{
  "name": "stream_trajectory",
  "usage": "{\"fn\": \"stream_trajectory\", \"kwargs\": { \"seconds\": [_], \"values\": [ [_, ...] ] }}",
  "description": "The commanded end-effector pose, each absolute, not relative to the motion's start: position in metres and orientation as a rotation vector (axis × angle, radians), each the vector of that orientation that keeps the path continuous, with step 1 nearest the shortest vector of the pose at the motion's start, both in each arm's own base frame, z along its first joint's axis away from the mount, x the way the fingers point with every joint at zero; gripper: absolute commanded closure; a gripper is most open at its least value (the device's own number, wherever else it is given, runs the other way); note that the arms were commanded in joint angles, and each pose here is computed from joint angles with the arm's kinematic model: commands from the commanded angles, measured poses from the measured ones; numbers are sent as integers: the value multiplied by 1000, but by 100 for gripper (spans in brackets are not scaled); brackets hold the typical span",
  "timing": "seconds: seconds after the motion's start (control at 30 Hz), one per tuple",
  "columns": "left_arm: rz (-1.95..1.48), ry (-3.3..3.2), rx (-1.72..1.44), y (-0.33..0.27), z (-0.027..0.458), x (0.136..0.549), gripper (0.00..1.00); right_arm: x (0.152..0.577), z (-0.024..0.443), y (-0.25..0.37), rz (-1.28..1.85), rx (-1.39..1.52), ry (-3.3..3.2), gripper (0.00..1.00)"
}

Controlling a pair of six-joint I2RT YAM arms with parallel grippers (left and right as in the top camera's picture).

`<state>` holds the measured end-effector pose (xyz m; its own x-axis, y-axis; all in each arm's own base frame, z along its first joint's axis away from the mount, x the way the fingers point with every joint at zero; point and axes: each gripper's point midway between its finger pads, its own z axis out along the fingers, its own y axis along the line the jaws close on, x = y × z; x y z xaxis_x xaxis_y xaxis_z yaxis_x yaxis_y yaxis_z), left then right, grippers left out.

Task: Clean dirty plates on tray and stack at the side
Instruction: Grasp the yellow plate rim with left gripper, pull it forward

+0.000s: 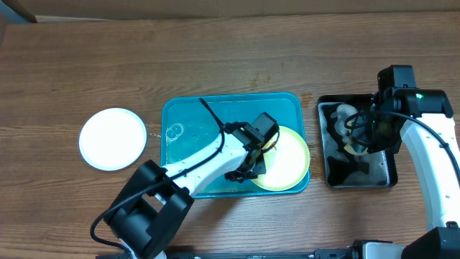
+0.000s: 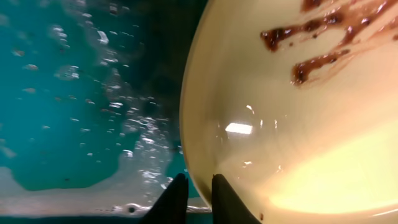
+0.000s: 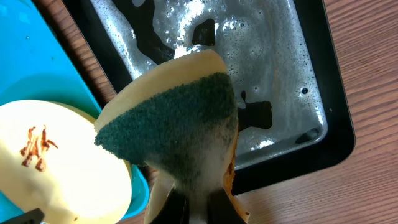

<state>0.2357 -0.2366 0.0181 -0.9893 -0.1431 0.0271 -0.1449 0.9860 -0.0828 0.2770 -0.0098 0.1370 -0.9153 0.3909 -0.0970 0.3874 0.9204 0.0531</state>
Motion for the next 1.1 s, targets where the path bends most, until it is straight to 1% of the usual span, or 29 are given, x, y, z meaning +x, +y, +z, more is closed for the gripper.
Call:
{"fn": "stream_trajectory", "kwargs": {
  "seconds": [0.0,0.17,0.37,0.47,0.63,0.67,0.7,0.73,0.77,0.83,0.9,1.0,1.03,1.07],
  "values": [
    [53,-3108,242,-213,13,246,94,277,138,-10,54,598,2971,96],
    [27,-3084,303,-182,13,260,96,277,138,-10,54,599,2971,96],
    [27,-3104,385,-142,17,292,96,276,138,-10,54,599,2973,96],
    [64,-3140,375,-125,28,315,96,276,137,-10,53,599,2976,96],
    [104,-3215,344,-101,64,351,96,276,137,-10,53,599,2975,96],
    [109,-3225,349,-97,71,357,92,276,137,-10,53,599,2975,96],
    [113,-3233,362,-94,79,361,83,276,137,-10,53,599,2975,96],
    [115,-3236,379,-91,86,364,64,276,137,-10,53,599,2975,96],
    [126,-3229,387,-90,92,364,55,276,137,-10,53,599,2975,96],
    [198,-3171,386,-97,98,355,55,276,137,-10,53,599,2975,96],
    [296,-3066,381,-113,99,334,45,276,137,-10,53,599,2975,96],
    [262,-2935,435,-125,94,302,12,277,138,-10,54,598,2972,96],
    [223,-2885,495,-128,90,290,6,277,138,-10,54,598,2971,96],
    [193,-2841,566,-131,87,280,6,277,138,-10,54,598,2971,96]
  ]
}}
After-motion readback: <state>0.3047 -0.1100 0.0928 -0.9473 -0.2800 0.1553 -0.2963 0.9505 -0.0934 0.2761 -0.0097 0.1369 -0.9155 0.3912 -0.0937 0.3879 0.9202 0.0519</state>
